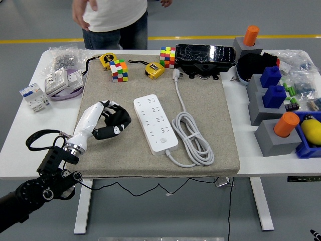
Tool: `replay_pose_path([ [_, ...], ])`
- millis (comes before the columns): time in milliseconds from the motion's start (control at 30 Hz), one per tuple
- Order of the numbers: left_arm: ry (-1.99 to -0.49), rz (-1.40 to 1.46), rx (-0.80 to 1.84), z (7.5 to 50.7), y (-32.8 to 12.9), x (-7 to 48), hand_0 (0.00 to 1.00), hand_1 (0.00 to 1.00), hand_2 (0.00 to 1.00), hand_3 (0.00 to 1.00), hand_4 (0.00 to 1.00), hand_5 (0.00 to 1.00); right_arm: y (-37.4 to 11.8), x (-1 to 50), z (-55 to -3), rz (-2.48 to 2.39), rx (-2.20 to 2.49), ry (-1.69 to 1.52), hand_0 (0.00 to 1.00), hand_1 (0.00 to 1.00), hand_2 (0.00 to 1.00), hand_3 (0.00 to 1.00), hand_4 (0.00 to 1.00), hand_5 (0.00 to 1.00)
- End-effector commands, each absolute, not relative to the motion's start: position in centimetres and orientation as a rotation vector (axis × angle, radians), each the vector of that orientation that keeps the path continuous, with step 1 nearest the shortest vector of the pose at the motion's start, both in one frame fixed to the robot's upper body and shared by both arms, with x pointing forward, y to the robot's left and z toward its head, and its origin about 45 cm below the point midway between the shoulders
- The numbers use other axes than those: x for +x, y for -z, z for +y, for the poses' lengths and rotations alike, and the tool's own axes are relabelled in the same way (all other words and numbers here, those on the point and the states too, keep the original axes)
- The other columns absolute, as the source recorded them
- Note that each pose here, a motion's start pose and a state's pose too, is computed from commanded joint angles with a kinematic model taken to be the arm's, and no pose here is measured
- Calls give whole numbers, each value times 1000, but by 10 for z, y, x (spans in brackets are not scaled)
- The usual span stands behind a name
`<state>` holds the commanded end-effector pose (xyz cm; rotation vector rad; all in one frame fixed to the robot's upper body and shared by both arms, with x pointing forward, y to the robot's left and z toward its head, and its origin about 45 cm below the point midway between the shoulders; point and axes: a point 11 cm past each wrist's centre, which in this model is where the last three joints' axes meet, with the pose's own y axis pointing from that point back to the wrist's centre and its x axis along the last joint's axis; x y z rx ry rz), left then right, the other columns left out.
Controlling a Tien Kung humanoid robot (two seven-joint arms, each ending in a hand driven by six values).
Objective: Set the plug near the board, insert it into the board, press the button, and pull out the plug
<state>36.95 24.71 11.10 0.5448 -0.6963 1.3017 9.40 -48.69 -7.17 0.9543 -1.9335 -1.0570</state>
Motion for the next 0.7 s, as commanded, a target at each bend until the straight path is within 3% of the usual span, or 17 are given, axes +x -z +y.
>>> replay_pose_path([
  [100,-1295,-691,559,247,-108,368,613,612,556,561,835,2,72,94,-486,-1936,953,1061,528,624,603,545,882,405],
  [133,-1292,-689,568,247,-107,368,701,713,684,652,908,2,72,93,-486,-1936,952,1063,528,624,603,546,882,404],
  [300,-1288,-686,592,250,-103,365,701,713,684,652,908,2,73,91,-485,-1937,949,1070,528,624,603,546,882,404],
  [333,-1289,-687,592,250,-103,365,719,748,760,763,948,30,74,91,-484,-1937,948,1071,528,624,603,546,882,404],
  [700,-1395,-606,395,255,-135,365,723,755,788,788,970,53,72,93,-486,-1945,948,1068,528,624,603,546,883,404],
])
